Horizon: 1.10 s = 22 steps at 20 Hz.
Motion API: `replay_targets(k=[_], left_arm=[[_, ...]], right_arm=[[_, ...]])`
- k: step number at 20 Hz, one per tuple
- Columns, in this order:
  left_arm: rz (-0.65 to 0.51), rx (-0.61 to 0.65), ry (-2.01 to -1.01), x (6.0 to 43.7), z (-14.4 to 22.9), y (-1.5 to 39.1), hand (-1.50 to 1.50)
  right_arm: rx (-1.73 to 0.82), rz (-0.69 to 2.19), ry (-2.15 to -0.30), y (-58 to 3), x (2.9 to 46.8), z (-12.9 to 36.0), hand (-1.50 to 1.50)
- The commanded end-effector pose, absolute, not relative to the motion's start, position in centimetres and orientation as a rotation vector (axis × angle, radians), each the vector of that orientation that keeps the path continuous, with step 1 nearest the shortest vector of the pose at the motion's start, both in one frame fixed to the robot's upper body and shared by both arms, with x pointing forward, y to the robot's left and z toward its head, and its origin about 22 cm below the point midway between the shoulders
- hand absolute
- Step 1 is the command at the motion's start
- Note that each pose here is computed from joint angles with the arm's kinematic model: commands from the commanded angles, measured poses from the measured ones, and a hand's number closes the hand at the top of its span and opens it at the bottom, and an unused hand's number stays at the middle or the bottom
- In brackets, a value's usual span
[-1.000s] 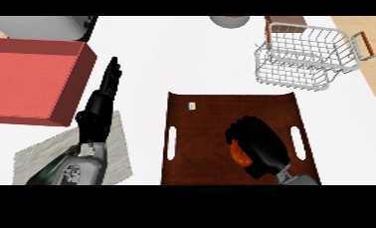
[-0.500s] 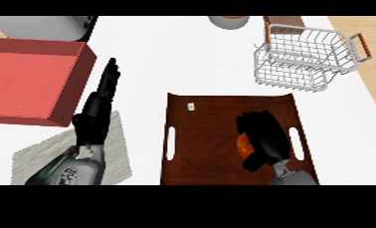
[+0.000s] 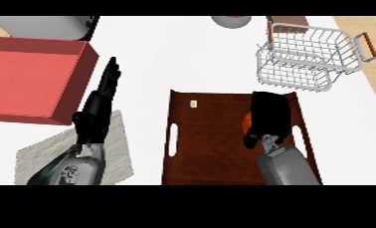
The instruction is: Pick the tomato from the tray and place it in the tiered basket
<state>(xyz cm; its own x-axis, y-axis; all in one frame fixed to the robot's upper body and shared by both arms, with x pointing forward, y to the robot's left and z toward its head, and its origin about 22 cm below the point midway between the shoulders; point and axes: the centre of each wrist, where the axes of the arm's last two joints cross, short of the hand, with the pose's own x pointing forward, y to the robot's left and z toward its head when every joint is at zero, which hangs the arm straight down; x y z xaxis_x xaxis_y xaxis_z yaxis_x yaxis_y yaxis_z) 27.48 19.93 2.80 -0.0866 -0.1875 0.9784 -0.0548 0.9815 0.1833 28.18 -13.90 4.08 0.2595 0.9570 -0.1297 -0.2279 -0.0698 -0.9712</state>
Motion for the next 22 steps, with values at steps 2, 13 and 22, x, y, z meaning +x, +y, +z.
replay_targets(k=[2, 13, 22], left_arm=[[-0.113, 0.182, -1.668, 27.9, 3.9, 19.7, 0.0], [-0.114, 0.208, -1.652, 27.2, 2.9, 20.1, 0.0], [-0.111, 0.184, -1.661, 26.7, 2.2, 19.1, 0.0]], right_arm=[[-1.366, 1.003, -0.772, -11.1, 28.7, 10.9, 1.5], [-1.461, 0.806, -0.915, -12.2, 26.2, 25.3, 1.5], [-1.255, 0.553, -1.108, -15.0, 29.4, 29.8, 1.5]])
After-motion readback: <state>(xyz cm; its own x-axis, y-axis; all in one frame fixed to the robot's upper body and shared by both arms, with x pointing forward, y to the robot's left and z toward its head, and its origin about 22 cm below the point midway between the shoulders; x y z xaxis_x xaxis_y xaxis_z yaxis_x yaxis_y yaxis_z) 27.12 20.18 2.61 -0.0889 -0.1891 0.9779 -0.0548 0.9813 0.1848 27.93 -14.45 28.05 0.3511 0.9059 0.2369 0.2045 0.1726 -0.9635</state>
